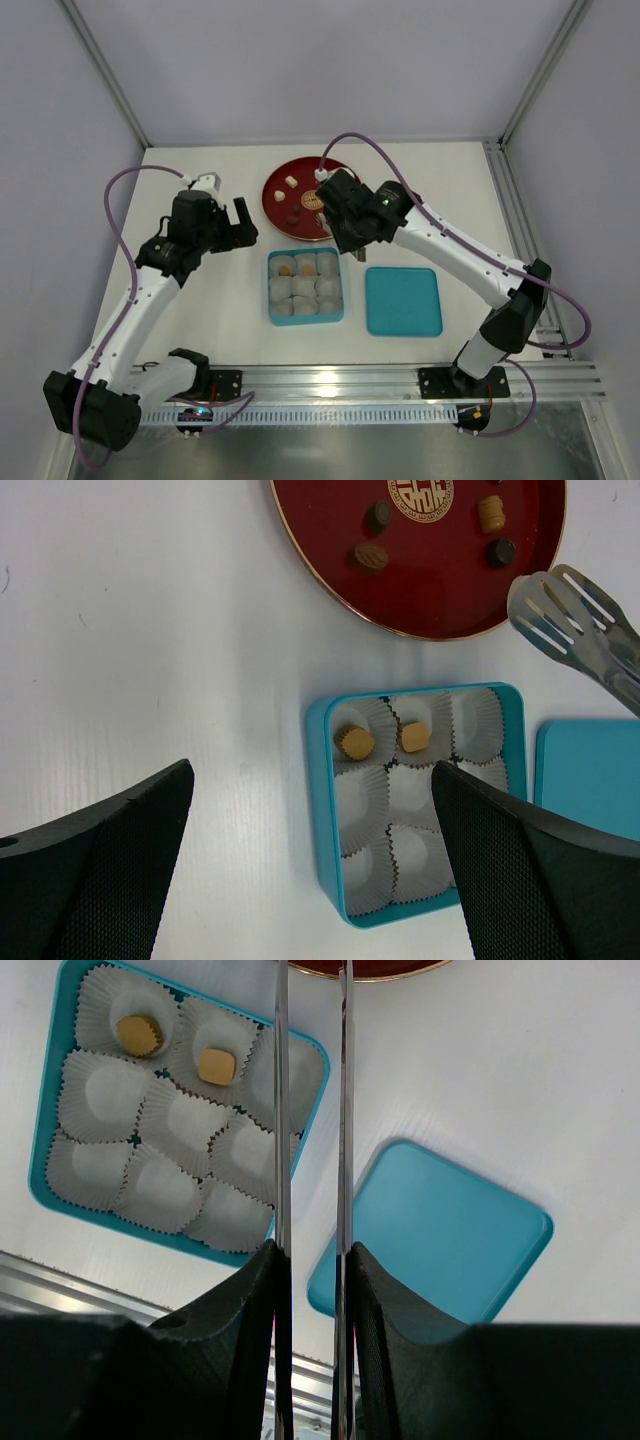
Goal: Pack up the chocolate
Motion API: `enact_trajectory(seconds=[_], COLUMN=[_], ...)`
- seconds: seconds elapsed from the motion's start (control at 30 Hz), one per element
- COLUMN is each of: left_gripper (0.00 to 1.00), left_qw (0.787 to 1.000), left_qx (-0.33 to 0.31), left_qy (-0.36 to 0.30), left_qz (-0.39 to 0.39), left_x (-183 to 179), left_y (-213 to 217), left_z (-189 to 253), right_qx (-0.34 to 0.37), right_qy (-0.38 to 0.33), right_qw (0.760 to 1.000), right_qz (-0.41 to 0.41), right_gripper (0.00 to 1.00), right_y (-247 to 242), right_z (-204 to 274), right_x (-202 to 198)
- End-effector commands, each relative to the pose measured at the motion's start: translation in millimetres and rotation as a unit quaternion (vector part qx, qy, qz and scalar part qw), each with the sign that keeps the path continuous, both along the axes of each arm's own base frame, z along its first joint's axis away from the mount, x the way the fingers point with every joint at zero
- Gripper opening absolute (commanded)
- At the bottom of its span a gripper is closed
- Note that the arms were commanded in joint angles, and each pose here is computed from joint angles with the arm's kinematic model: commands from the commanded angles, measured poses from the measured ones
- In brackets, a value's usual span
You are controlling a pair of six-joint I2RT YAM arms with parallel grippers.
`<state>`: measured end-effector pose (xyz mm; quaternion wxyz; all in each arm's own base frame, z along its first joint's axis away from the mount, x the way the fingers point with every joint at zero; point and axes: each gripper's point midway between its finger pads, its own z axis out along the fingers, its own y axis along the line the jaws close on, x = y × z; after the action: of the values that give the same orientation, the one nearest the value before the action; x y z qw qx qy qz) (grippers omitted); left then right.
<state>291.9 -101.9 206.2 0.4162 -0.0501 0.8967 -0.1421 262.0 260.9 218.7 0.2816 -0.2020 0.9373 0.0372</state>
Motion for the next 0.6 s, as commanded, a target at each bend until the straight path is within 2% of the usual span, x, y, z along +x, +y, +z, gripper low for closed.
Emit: enact_trajectory(seconds=[0.0,0.57], left_gripper=[1.0,1.0], left_qw=[1.0,1.0], left_qx=[-0.012,-0.012], left_qy=[-0.016,-0.015], left_qz=[0.0,0.002], left_x=[4,4], left_y=[-2,-1], left_z=[8,8], right_qx=[0.007,0.01], right_qy=[-0.016,0.009], right_qw=[1.0,1.0], right_qz=[-0.009,-0.002], right_gripper=[0.32,0.32], right_y=[-5,-5], right_z=[13,-8], right_x=[-13,-64])
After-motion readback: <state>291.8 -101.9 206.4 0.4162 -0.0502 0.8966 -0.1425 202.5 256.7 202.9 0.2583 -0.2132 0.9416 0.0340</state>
